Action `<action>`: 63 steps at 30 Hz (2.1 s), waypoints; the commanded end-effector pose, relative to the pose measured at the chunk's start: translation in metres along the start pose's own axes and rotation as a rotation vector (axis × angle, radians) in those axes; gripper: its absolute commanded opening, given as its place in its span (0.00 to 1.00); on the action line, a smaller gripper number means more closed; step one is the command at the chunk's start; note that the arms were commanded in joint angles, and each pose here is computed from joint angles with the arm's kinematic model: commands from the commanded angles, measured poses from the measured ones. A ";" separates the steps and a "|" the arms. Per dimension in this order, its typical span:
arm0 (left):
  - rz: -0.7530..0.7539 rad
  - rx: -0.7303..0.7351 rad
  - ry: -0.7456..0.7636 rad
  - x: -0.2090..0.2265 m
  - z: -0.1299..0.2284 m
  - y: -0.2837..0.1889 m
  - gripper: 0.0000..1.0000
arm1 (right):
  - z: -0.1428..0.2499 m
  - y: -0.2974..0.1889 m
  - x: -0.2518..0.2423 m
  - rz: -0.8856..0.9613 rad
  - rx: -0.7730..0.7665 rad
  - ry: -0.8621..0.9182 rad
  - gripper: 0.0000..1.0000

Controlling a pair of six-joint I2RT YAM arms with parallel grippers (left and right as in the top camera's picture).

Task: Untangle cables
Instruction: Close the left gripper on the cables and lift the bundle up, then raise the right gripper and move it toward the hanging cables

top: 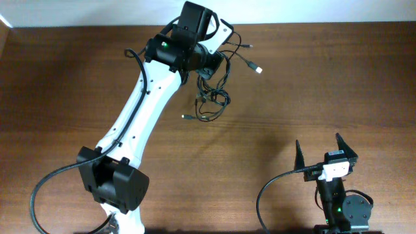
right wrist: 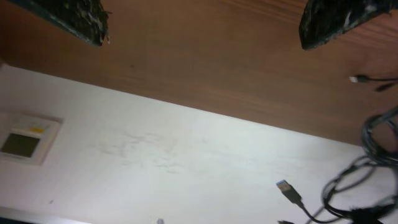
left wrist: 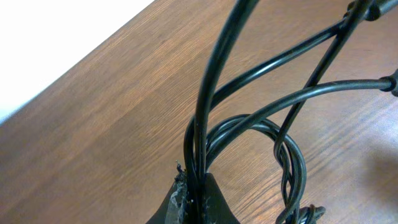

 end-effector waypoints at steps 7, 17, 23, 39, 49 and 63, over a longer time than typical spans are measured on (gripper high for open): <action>0.140 -0.165 0.098 -0.003 -0.023 -0.029 0.00 | -0.053 -0.002 -0.005 -0.071 0.067 0.057 0.99; 0.139 -0.179 0.048 -0.002 -0.026 -0.029 0.00 | -0.099 0.076 0.010 -0.456 0.460 0.224 0.99; 0.138 -0.178 0.048 -0.002 -0.026 -0.029 0.00 | -0.093 0.113 0.034 -0.703 0.519 0.468 0.99; 0.097 -0.243 -0.466 0.047 -0.031 -0.036 0.00 | -0.089 0.119 0.043 -0.780 0.541 0.577 0.92; 0.233 -0.246 -0.545 0.033 -0.036 -0.038 0.00 | -0.089 0.121 0.041 -0.793 0.486 0.464 0.92; 0.601 -0.284 -0.596 0.004 -0.054 -0.059 0.00 | -0.094 0.125 0.040 -0.809 0.404 0.346 0.91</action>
Point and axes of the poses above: each gripper's point midway between its finger pads, its own y axis out along the fingers, its own x axis along the line the jaws close on, z = x × y, the point moved 5 cm from there along -y, back along the fingers, and after that the axes turned 3 degrees about -y, right-handed, at the moved point
